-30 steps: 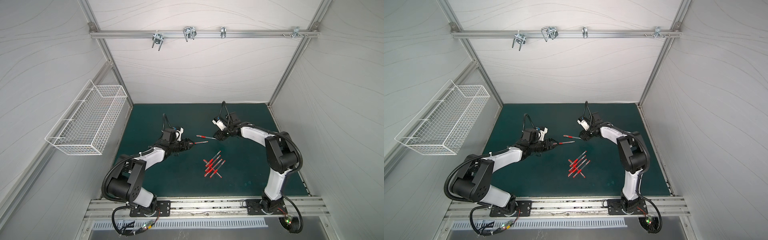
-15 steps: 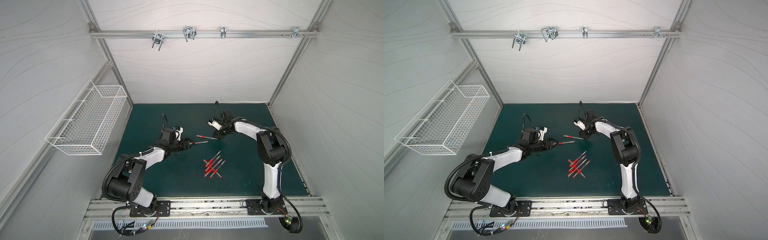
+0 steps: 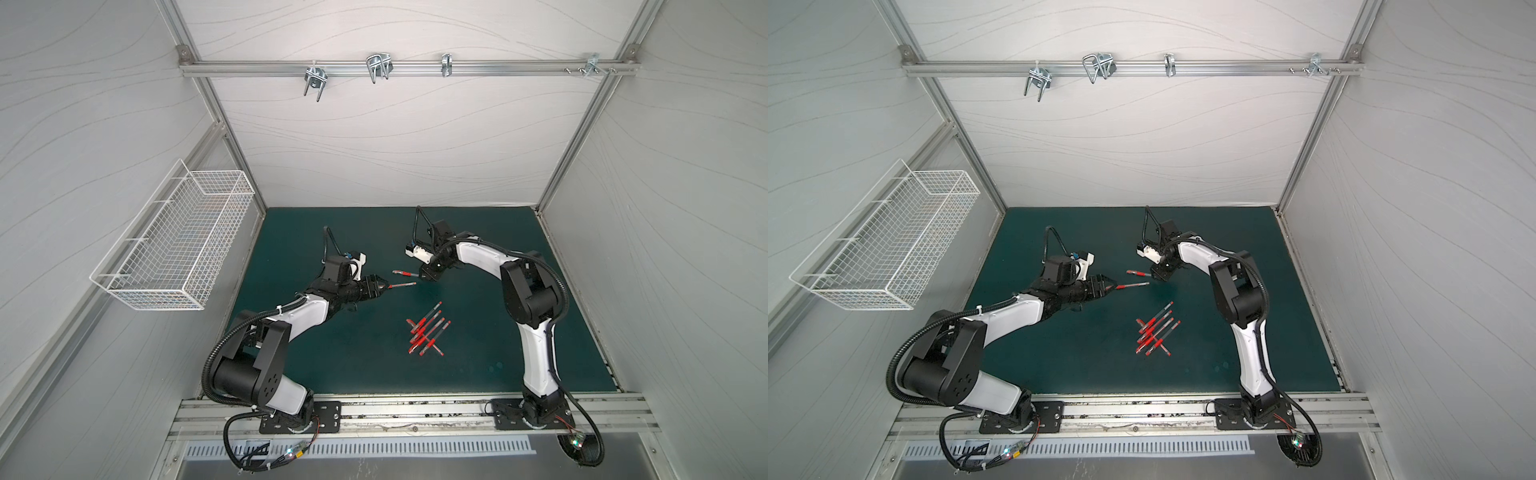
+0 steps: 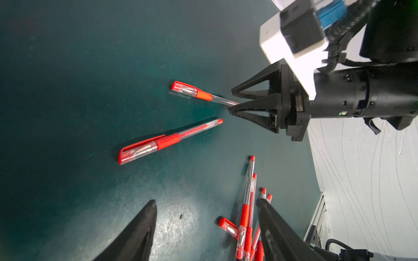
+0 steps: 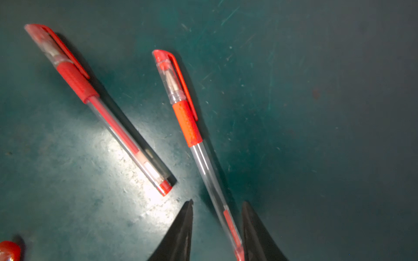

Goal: Remove pen caps from pens
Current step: Pick up the pen from the center of the table.

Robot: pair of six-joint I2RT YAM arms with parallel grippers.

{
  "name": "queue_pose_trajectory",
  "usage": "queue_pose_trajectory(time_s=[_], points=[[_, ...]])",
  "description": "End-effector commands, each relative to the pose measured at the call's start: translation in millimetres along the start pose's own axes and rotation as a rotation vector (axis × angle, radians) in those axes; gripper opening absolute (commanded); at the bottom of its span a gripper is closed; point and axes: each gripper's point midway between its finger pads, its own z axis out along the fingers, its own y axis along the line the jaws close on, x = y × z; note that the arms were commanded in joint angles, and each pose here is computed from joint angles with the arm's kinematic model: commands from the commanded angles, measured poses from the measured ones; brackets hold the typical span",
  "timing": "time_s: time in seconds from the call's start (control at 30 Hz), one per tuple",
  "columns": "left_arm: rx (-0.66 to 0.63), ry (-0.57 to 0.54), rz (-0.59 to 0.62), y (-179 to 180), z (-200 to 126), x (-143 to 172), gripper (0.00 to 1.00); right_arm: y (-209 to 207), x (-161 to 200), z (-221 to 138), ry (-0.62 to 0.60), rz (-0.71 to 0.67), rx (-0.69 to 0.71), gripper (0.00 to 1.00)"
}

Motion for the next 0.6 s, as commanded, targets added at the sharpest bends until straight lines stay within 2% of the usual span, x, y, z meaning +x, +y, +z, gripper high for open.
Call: queue_pose_trajectory(time_s=[0.0,0.23,0.57], points=[[0.021,-0.028,0.006,-6,-1,-6,0.71,7,11,10,0.059,-0.037,-0.029,0.38],[0.006,-0.035,0.001,-4,-2,-8,0.7,10,23,18,0.118,-0.038,-0.042,0.36],[-0.014,-0.057,0.012,-4,-8,-10,0.69,21,35,20,0.144,-0.027,-0.062,0.2]])
